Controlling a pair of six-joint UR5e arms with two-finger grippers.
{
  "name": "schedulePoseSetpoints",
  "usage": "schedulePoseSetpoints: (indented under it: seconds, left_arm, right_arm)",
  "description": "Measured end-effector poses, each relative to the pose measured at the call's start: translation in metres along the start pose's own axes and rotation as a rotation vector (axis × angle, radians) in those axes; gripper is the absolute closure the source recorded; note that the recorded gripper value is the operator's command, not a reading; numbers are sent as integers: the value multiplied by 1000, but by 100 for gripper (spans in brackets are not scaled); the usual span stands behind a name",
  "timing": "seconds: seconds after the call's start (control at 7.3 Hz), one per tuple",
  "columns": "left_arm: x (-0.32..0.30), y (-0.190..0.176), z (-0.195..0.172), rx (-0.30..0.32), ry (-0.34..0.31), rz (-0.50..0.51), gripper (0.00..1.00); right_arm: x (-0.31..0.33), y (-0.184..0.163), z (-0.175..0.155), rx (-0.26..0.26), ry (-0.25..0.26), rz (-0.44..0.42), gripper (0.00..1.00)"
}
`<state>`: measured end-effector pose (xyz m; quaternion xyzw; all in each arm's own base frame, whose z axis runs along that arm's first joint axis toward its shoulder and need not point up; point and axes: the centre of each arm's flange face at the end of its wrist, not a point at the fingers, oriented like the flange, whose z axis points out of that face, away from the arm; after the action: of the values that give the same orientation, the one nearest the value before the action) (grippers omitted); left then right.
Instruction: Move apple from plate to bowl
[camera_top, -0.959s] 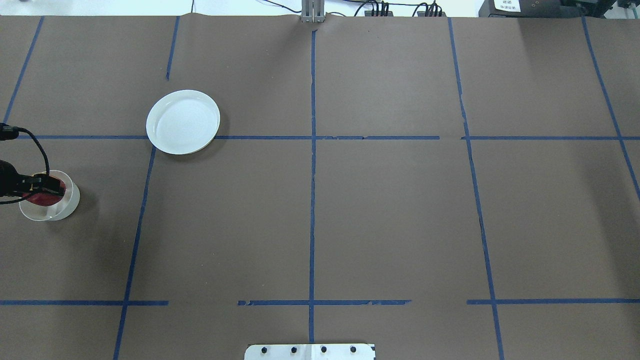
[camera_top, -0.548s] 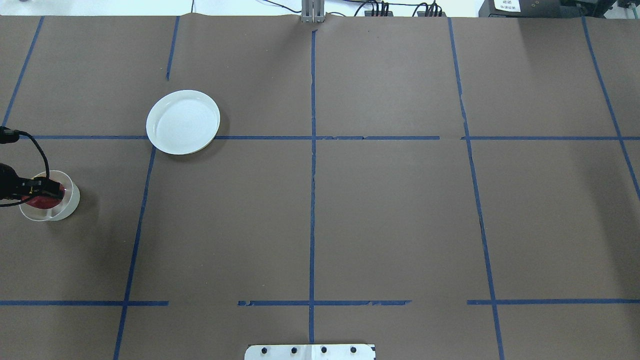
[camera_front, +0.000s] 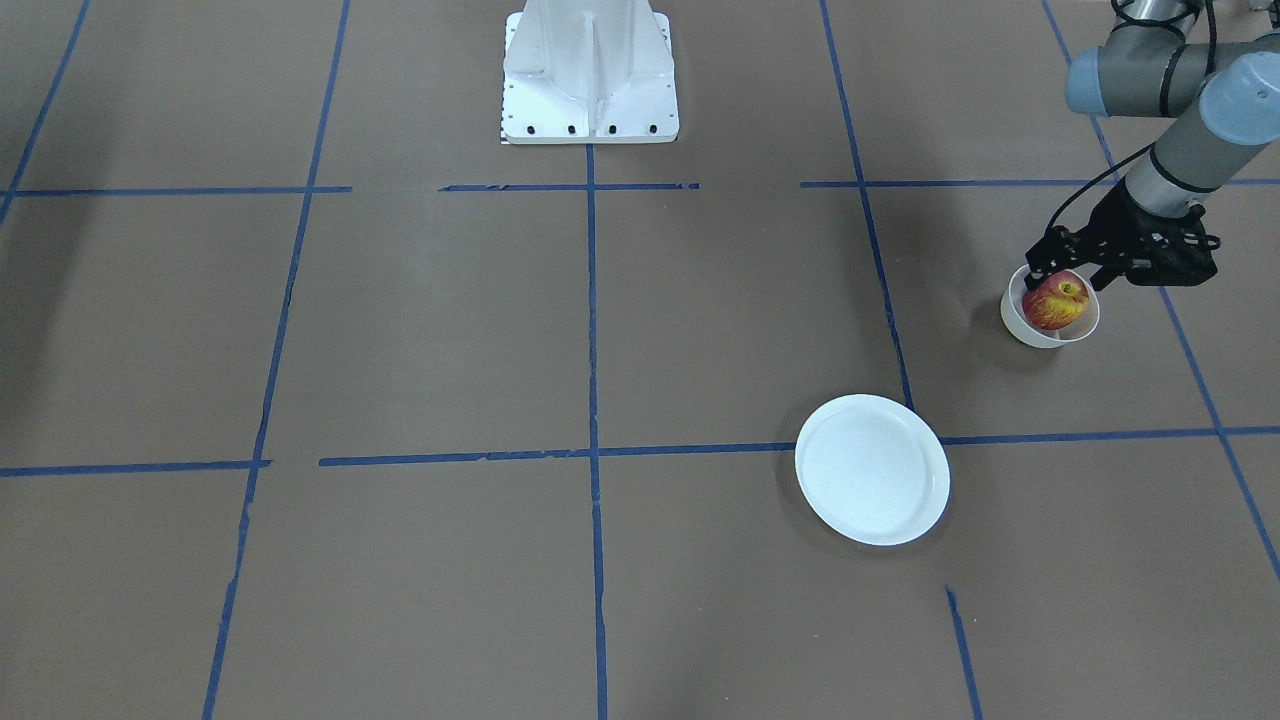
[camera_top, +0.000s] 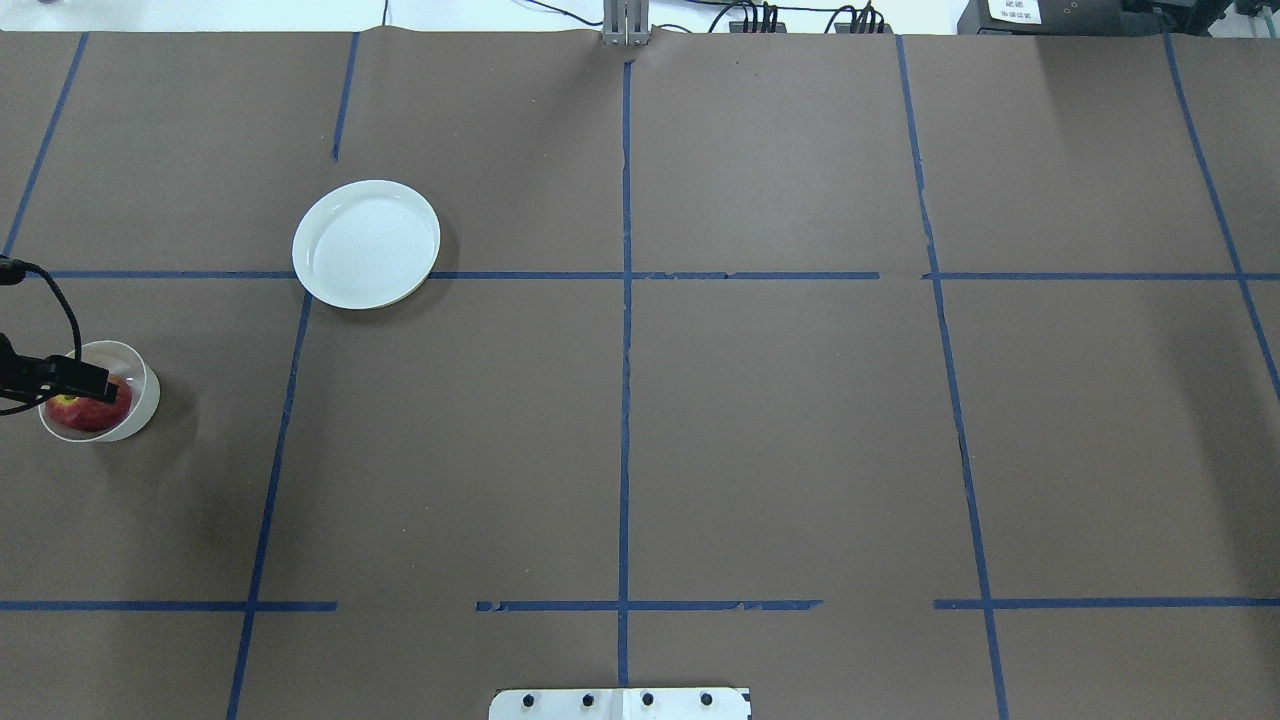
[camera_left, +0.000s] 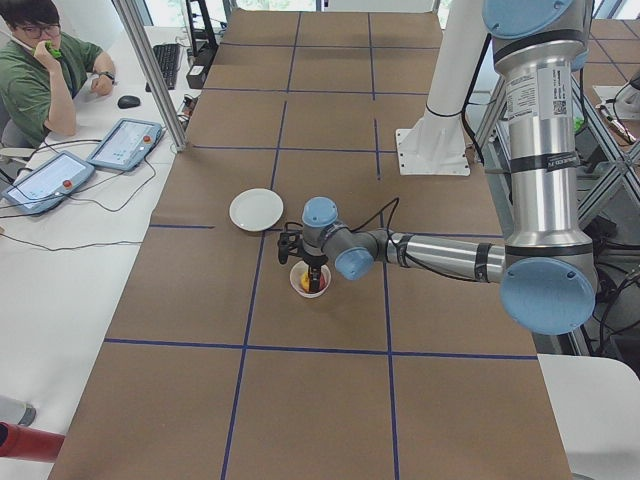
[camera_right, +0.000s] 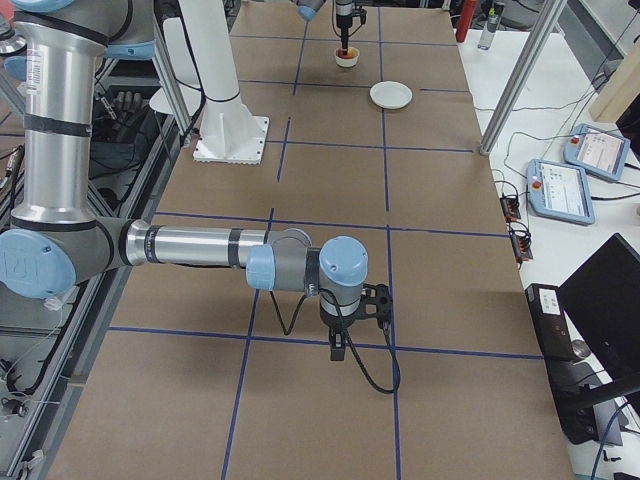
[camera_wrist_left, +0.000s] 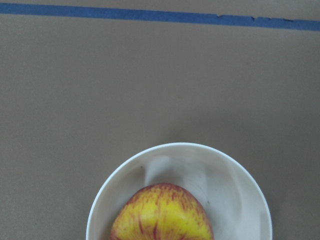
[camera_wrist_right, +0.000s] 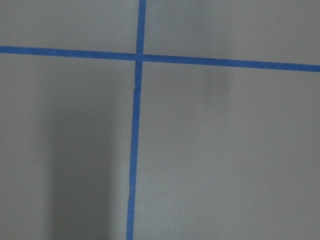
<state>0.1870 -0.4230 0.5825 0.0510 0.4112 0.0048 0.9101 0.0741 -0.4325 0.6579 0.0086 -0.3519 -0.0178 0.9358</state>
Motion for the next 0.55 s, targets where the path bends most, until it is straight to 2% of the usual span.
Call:
schedulePoseSetpoints:
  seconds: [0.14,0.27,0.41,0.55]
  left_arm:
    - [-28,-15,-33,21,-23,67,0]
    - [-66,-29,-72,35,-74,137,0]
    - [-110,-35,-112,36,-126,199,0]
    - [-150,-34,-143,26,-160,220,0]
  right_arm:
    - [0,0,0,0,0,0,0]
    - [0,0,0,0,0,0,0]
    - [0,0,0,0,0,0,0]
    - [0,0,0,0,0,0,0]
